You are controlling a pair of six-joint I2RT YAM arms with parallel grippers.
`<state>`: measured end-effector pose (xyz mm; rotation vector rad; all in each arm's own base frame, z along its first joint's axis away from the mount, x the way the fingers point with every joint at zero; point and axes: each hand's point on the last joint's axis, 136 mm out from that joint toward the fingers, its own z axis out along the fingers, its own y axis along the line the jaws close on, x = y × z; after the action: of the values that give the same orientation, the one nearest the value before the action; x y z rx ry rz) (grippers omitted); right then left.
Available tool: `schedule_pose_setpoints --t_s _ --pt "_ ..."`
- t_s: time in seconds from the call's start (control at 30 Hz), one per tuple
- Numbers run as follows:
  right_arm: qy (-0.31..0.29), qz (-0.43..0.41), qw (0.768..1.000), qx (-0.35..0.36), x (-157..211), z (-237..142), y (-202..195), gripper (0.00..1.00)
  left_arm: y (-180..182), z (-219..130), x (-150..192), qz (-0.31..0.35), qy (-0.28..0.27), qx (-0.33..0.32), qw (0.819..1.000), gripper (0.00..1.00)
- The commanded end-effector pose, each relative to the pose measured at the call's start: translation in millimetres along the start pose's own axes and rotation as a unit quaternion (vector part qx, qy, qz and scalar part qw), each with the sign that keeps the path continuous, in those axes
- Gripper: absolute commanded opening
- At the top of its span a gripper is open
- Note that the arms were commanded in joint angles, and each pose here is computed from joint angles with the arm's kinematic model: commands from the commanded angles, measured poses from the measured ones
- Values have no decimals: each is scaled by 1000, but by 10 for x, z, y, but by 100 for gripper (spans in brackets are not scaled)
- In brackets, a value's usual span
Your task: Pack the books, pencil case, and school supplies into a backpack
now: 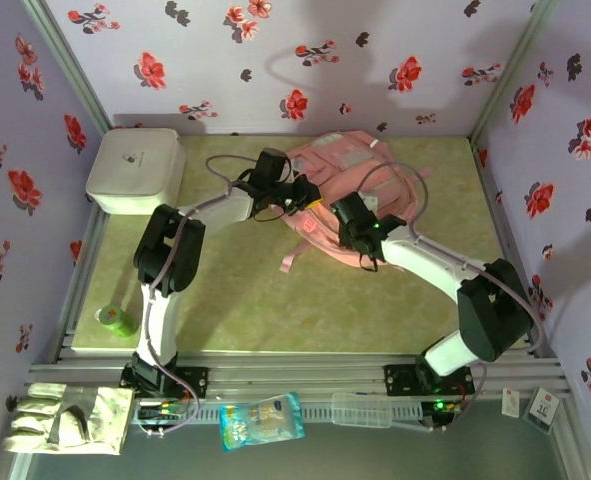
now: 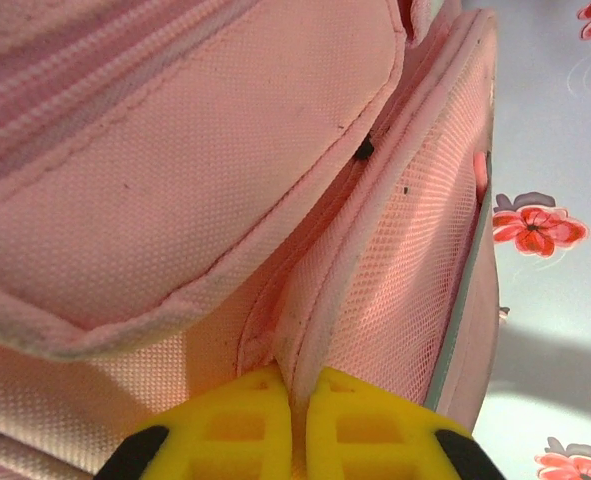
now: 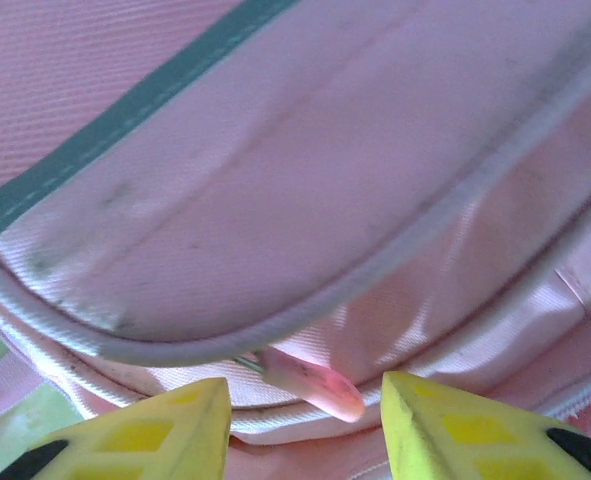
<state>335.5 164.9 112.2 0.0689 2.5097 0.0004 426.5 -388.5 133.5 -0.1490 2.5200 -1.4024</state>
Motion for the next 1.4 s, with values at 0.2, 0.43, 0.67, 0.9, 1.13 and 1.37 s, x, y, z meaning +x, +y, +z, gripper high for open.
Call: schedule_pose_setpoints --t_s 0.2,0.43,0.67,0.9,1.13,1.37 --pt "10 -152 988 21 -86 92 19 42 -251 -188 -193 34 -20 23 999 1" --pt "9 -169 985 33 -123 130 11 28 -238 -212 -222 36 -21 19 999 1" --pt "-9 -119 990 72 -129 92 -352 14 -50 -278 -283 34 -23 -6 999 0" --pt "-9 -48 998 38 -193 122 -549 7 237 -291 -290 41 -9 -45 998 0" --pt "14 -84 994 -70 -269 149 67 0 209 -586 -423 70 -34 -54 995 26" --pt "3 -124 980 -157 -368 83 883 0 369 -1147 -548 49 -97 -42 993 48"
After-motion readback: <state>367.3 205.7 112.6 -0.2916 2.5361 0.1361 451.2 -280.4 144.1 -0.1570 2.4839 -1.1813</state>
